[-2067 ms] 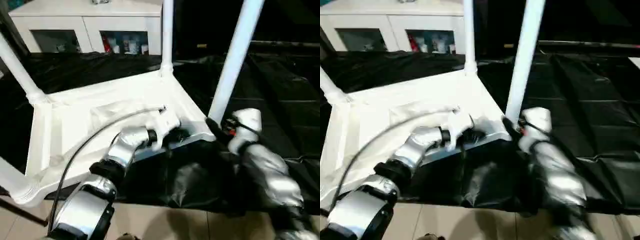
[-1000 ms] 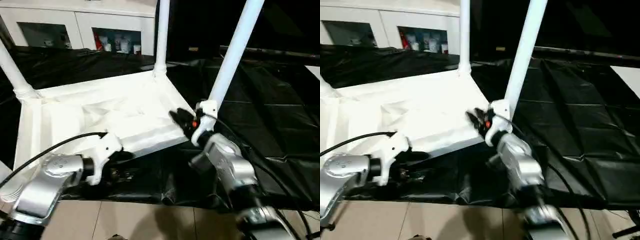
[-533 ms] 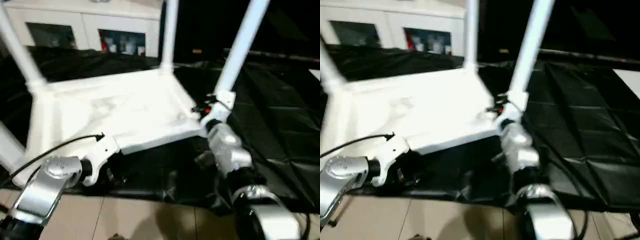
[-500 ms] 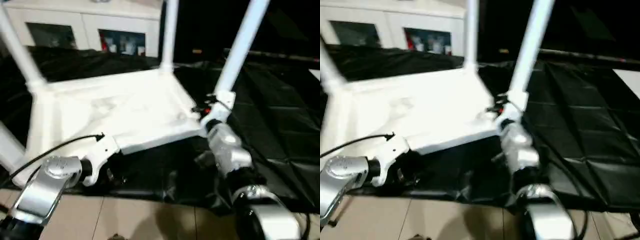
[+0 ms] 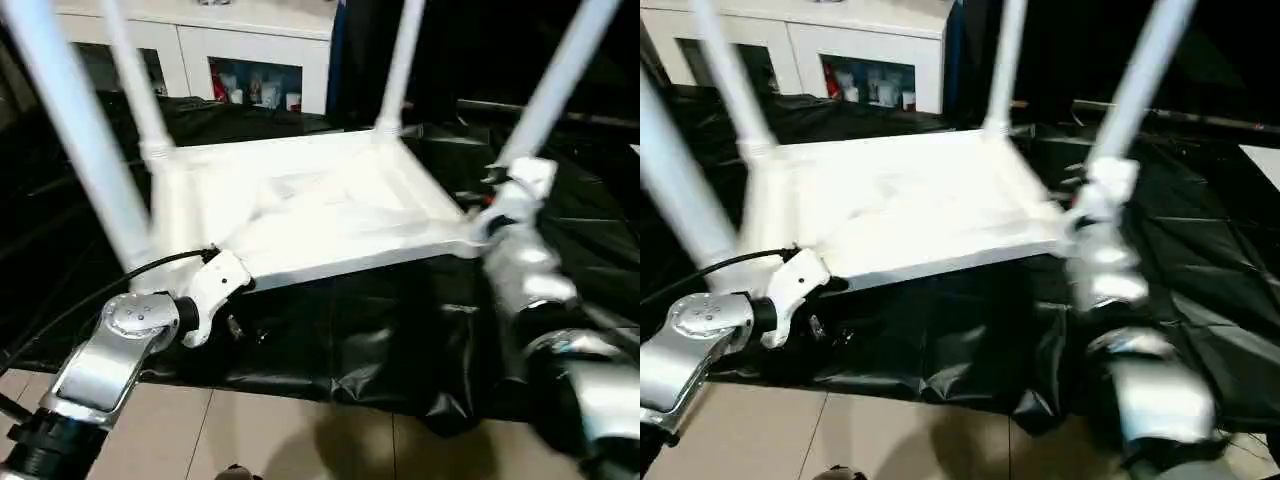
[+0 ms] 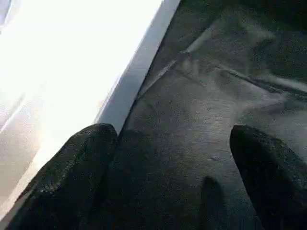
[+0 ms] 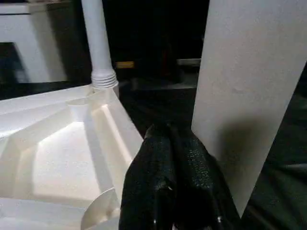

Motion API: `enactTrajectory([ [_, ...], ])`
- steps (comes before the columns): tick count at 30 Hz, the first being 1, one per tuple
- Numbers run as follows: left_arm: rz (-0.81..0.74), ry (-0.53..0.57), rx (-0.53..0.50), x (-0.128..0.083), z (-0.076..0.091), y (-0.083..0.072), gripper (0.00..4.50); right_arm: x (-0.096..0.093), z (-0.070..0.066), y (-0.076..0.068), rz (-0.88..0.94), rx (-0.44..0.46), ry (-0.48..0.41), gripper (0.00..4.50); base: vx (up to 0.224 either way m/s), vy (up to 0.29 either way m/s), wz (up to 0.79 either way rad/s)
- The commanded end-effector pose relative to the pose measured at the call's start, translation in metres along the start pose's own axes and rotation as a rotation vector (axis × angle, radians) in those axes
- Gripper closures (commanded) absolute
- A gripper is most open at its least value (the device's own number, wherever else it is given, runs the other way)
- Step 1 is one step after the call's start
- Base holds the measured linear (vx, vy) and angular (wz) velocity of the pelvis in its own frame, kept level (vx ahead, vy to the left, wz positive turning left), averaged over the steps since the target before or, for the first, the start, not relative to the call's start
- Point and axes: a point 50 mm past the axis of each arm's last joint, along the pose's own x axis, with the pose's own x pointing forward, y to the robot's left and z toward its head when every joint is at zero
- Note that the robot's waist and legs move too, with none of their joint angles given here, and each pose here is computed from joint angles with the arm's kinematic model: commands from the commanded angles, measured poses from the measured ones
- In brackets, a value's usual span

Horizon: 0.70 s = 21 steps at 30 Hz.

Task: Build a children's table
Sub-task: Move table base

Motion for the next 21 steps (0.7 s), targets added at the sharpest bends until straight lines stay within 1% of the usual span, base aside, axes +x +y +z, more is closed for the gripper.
enactTrajectory([
  [1, -0.044, -0.038, -0.005, -0.014, 0.002, -0.007, 0.08, 0.002, 0.008, -0.003, 0.032, -0.015, -0.018, 4.5, 0.0, 0.0, 0.0],
  [2, -0.057, -0.043, -0.012, -0.017, 0.001, -0.01, 0.08, 0.002, 0.007, -0.001, 0.052, -0.022, -0.015, 4.5, 0.0, 0.0, 0.0],
  [3, -0.074, -0.061, -0.037, -0.025, -0.002, -0.014, 0.08, 0.001, 0.004, 0.003, 0.086, -0.034, -0.004, 4.5, 0.0, 0.0, 0.0],
  [4, -0.074, -0.061, -0.037, -0.025, -0.002, -0.014, 0.08, 0.001, 0.004, 0.003, 0.086, -0.034, -0.004, 4.5, 0.0, 0.0, 0.0],
  [5, -0.081, -0.076, -0.058, -0.032, -0.004, -0.018, 0.08, 0.0, -0.001, 0.008, 0.128, -0.04, 0.005, 4.5, 0.0, 0.0, 0.0],
  [6, -0.066, -0.093, -0.081, -0.046, -0.011, -0.02, 0.08, -0.004, -0.012, 0.017, 0.219, -0.077, 0.028, 4.5, 0.0, 0.0, 0.0],
  [7, -0.054, -0.096, -0.087, -0.051, -0.013, -0.02, 0.08, -0.006, -0.017, 0.02, 0.251, -0.092, 0.036, 4.5, 0.0, 0.0, 0.0],
  [8, -0.016, -0.103, -0.086, -0.058, -0.017, -0.015, 0.08, -0.01, -0.023, 0.024, 0.286, -0.098, 0.045, 4.5, 0.0, 0.0, 0.0],
  [9, 0.004, -0.107, -0.085, -0.062, -0.018, -0.013, 0.08, -0.011, -0.025, 0.025, 0.302, -0.1, 0.049, 4.5, 0.0, 0.0, 0.0],
  [10, 0.079, -0.131, -0.093, -0.074, -0.021, -0.003, 0.08, -0.018, -0.035, 0.029, 0.343, -0.119, 0.059, 4.5, 0.0, 0.0, 0.0],
  [11, 0.108, -0.143, -0.096, -0.079, -0.022, 0.001, 0.08, -0.02, -0.039, 0.029, 0.349, -0.128, 0.062, 4.5, 0.0, 0.0, 0.0],
  [12, 0.165, -0.174, -0.104, -0.089, -0.023, 0.009, 0.08, -0.026, -0.047, 0.029, 0.343, -0.136, 0.075, 4.5, 0.0, 0.0, 0.0],
  [13, 0.18, -0.187, -0.11, -0.093, -0.023, 0.012, 0.08, -0.028, -0.05, 0.027, 0.328, -0.134, 0.084, 4.5, 0.0, 0.0, 0.0],
  [14, 0.214, -0.214, -0.12, -0.102, -0.022, 0.017, 0.08, -0.032, -0.057, 0.023, 0.274, -0.125, 0.105, 4.5, 0.0, 0.0, 0.0],
  [18, 0.262, -0.214, -0.13, -0.117, -0.024, 0.025, 0.08, -0.044, -0.072, 0.016, 0.192, -0.098, 0.142, 4.5, 0.0, 0.0, 0.0],
  [20, 0.292, -0.248, -0.15, -0.123, -0.023, 0.029, 0.08, -0.05, -0.078, 0.015, 0.198, -0.061, 0.152, 4.5, 0.0, 0.0, 0.0],
  [21, 0.307, -0.271, -0.155, -0.126, -0.021, 0.032, 0.03, -0.054, -0.08, 0.015, 0.203, -0.044, 0.159, 4.34, 0.0, 0.0, 0.0],
])
